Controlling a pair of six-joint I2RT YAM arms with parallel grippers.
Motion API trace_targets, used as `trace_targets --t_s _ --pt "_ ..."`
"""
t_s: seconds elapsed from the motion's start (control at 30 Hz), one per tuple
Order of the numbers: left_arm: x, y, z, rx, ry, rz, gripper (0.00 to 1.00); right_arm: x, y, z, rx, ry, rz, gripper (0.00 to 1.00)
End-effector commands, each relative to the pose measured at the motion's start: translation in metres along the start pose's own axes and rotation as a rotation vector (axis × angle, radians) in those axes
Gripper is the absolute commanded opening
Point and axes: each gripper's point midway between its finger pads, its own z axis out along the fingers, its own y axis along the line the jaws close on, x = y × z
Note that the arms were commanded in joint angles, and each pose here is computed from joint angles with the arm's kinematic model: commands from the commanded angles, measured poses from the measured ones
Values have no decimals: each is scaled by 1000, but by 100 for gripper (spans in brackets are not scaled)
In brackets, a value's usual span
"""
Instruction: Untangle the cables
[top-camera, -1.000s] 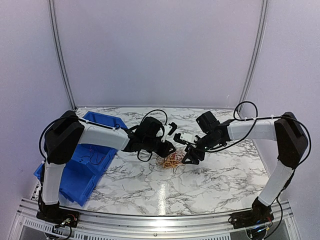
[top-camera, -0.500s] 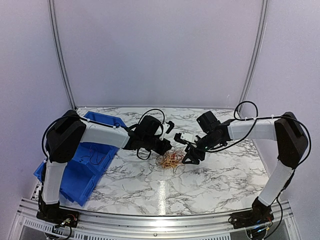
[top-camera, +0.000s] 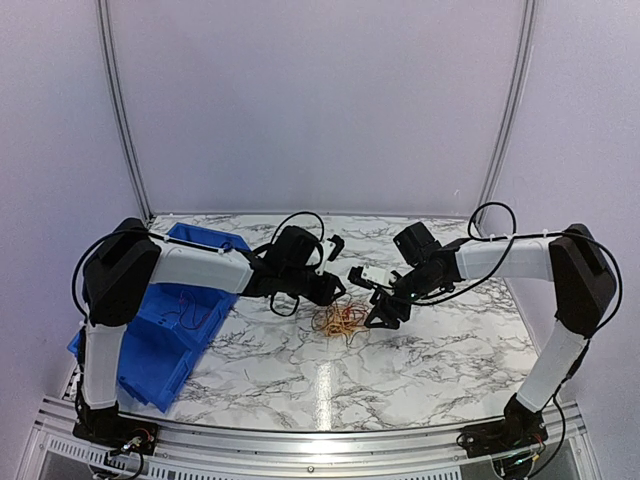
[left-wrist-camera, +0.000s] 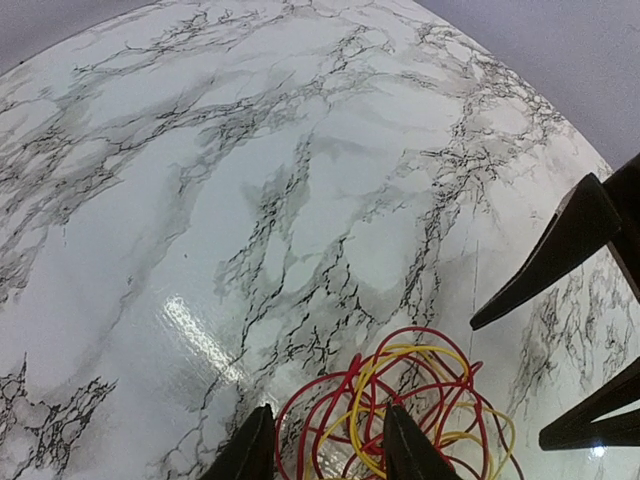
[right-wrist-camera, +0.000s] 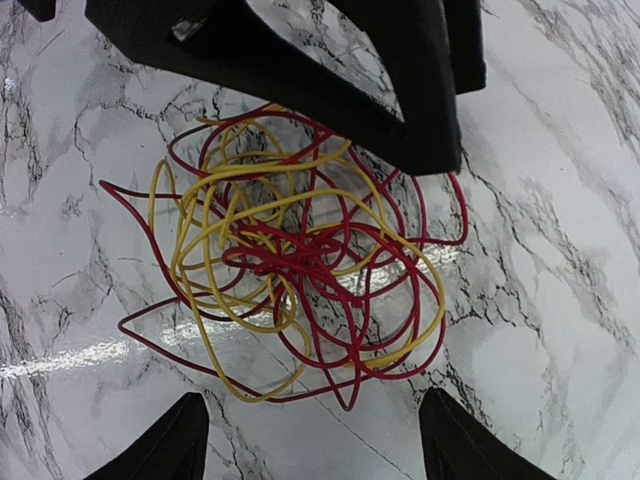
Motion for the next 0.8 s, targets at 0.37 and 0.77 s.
trace_targets --t_s 0.37,0.77 --pt "12 7 25 26 58 -20 20 1 0 0 -10 4 -4 73" --pt "-14 -10 -6 94 -57 -130 0 -8 -11 0 35 -19 42 74"
